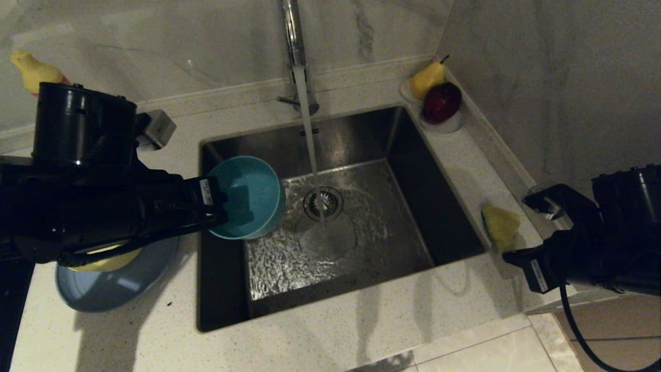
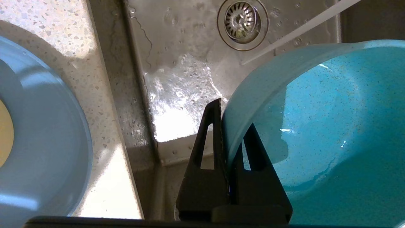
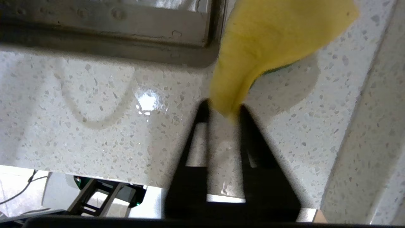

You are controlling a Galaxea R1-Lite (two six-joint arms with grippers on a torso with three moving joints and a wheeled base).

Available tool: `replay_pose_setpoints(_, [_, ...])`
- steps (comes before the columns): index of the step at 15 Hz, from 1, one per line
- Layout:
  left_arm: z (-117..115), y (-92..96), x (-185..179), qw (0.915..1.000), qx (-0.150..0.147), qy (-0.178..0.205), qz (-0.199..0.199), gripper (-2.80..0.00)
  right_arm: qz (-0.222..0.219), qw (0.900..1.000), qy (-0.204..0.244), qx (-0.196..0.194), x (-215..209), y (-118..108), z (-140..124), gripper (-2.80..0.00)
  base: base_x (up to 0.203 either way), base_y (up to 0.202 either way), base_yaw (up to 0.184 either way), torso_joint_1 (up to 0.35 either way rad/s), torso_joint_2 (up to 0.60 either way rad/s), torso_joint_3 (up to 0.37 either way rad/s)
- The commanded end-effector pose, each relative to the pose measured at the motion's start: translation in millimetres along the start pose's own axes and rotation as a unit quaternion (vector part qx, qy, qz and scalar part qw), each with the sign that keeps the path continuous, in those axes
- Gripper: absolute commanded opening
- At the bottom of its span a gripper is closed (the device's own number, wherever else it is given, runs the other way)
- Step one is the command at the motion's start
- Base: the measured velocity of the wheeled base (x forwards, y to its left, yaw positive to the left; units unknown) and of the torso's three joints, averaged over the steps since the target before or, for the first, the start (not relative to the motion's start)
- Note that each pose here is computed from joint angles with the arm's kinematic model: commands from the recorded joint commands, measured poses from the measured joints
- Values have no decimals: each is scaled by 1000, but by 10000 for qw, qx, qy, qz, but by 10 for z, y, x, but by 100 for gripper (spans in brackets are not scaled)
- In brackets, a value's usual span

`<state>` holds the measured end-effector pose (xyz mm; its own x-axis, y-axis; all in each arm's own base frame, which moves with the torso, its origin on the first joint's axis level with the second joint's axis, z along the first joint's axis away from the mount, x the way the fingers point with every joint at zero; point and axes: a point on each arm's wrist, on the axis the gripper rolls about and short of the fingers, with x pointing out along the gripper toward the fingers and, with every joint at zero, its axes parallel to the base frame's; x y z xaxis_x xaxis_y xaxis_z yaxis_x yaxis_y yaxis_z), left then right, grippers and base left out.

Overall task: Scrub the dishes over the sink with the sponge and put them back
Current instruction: Pick up a bowl and the sponge

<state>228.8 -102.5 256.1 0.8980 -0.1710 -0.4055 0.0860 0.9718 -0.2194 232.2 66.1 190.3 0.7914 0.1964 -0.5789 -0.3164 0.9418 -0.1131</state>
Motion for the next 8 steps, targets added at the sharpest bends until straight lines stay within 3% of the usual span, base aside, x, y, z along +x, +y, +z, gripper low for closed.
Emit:
replay_pose_setpoints(1, [3, 3, 1, 10000, -7, 2, 18, -280, 4, 10000, 33, -12, -16, 4, -22, 0, 0, 0, 0, 0, 0, 0])
replay_pose_setpoints(8, [27, -12, 29, 9999, 106, -10, 29, -280, 11, 10000, 80, -24, 77, -1, 17, 0, 0, 0, 0, 0, 0, 0])
